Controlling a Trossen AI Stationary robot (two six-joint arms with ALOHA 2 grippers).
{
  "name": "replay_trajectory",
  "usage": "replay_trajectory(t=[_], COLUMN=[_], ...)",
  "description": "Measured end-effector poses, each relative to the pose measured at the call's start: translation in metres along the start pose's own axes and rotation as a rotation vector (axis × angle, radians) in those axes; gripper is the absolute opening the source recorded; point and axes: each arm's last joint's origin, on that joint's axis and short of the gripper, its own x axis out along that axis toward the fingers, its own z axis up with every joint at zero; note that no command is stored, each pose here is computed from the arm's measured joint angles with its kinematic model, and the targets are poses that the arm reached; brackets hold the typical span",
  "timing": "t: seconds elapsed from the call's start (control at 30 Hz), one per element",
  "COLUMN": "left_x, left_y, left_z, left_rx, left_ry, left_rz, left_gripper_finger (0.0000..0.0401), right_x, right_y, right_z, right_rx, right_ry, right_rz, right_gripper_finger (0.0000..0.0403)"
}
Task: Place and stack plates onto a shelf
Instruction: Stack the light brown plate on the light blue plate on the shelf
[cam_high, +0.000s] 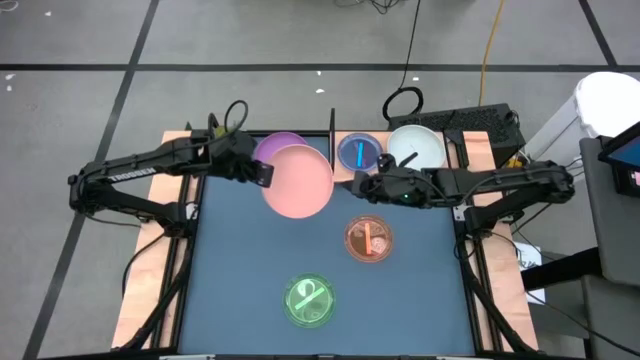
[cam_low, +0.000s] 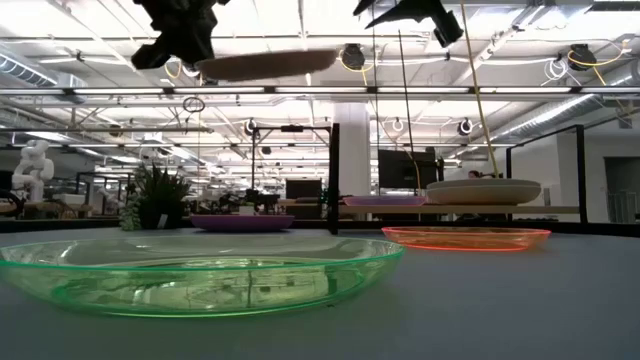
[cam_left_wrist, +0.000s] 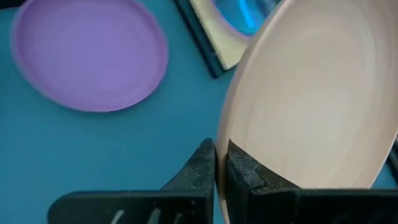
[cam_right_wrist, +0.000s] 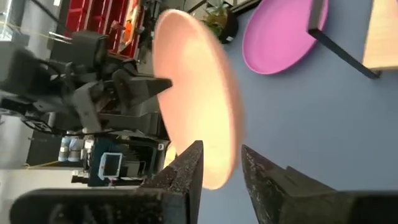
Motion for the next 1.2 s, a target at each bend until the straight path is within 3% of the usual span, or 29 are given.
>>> replay_trajectory(t=[0.67,1.03,1.2], left_x=[0.011,0.023,0.023], left_y=[0.007,0.002,-0.001], left_z=[0.006,0.006,0.006], left_rx=[0.032,0.043,0.030], left_ry=[0.020,0.033,0.022], left_rz=[0.072,0.073,0.053], left_gripper_finger=[0.0012,0.0012,0.0012], right_x=[0.033,0.060,0.068], right_y=[-0.011,-0.022,-0.027], right_z=[-0.001,0.001,0.004], right_rx=[-0.123,-0.110,-0.114], right_ry=[0.091,0.113,0.108], right_rz=[-0.082,-0.138,-0.170], right_gripper_finger=[0.0093,0.0194,0.0210])
